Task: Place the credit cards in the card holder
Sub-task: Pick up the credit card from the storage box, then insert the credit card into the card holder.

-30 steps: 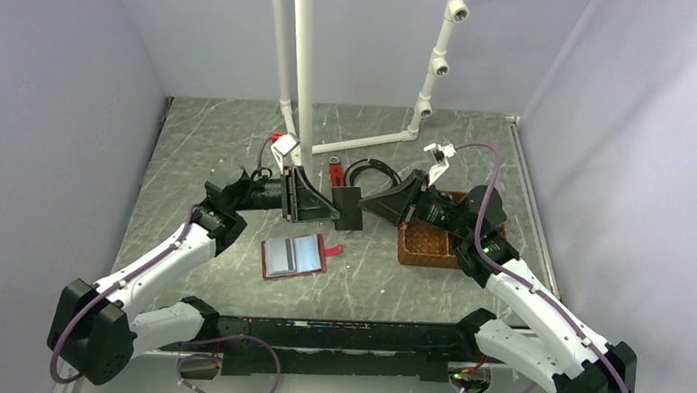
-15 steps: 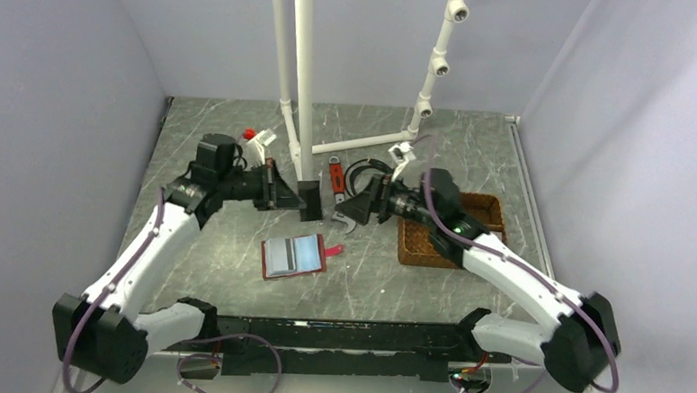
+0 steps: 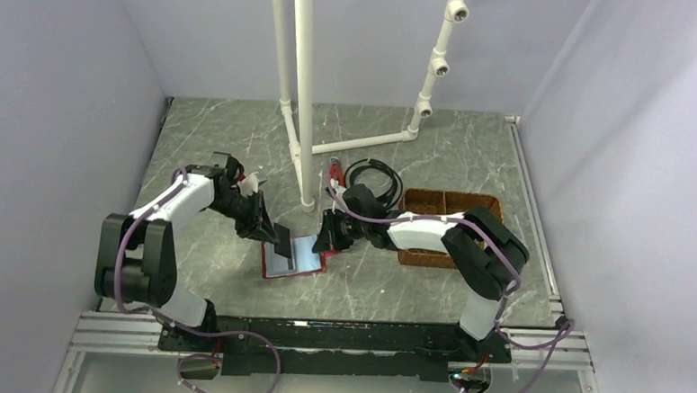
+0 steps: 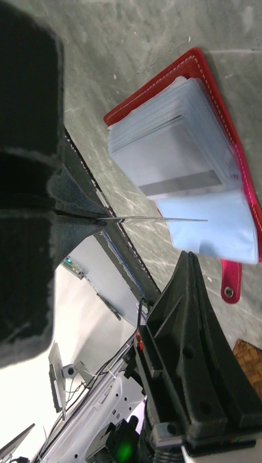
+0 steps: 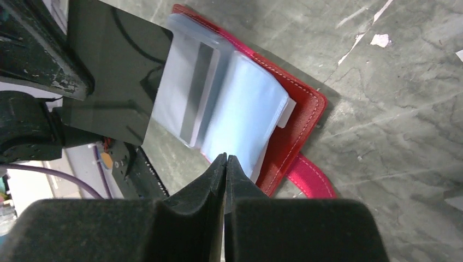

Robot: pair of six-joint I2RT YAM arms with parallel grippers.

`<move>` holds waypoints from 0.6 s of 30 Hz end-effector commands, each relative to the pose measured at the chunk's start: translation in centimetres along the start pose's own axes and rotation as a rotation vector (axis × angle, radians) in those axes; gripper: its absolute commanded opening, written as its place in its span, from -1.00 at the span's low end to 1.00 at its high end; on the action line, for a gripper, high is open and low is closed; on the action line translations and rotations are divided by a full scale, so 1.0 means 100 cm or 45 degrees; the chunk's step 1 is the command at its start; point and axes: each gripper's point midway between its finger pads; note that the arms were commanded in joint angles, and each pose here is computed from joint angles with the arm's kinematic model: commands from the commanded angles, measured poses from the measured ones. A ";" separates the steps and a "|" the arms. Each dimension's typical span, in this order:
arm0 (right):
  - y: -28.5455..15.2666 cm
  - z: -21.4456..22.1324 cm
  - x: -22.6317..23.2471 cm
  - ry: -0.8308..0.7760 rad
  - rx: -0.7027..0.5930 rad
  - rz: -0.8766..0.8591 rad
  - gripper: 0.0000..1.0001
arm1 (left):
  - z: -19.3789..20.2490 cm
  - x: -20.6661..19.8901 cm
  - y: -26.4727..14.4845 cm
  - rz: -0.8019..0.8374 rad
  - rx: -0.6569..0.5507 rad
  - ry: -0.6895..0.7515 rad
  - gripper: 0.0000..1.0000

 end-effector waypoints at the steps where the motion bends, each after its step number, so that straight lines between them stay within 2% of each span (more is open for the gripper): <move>1: 0.006 -0.027 0.026 -0.071 -0.099 -0.101 -0.92 | -0.008 0.003 0.009 0.033 0.026 0.056 -1.00; 4: 0.014 -0.021 0.017 -0.044 -0.073 -0.090 -1.00 | -0.005 0.006 0.022 0.022 0.070 0.087 -1.00; 18: 0.025 -0.012 -0.009 0.008 -0.039 -0.060 -1.00 | 0.014 0.021 0.043 -0.069 0.234 0.001 -1.00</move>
Point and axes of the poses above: each gripper's point midway between its finger pads, its own y axis out along the fingers, its own x axis along the line the jaws close on, z = x × y, and after that the axes turned 7 degrees about y, right-handed
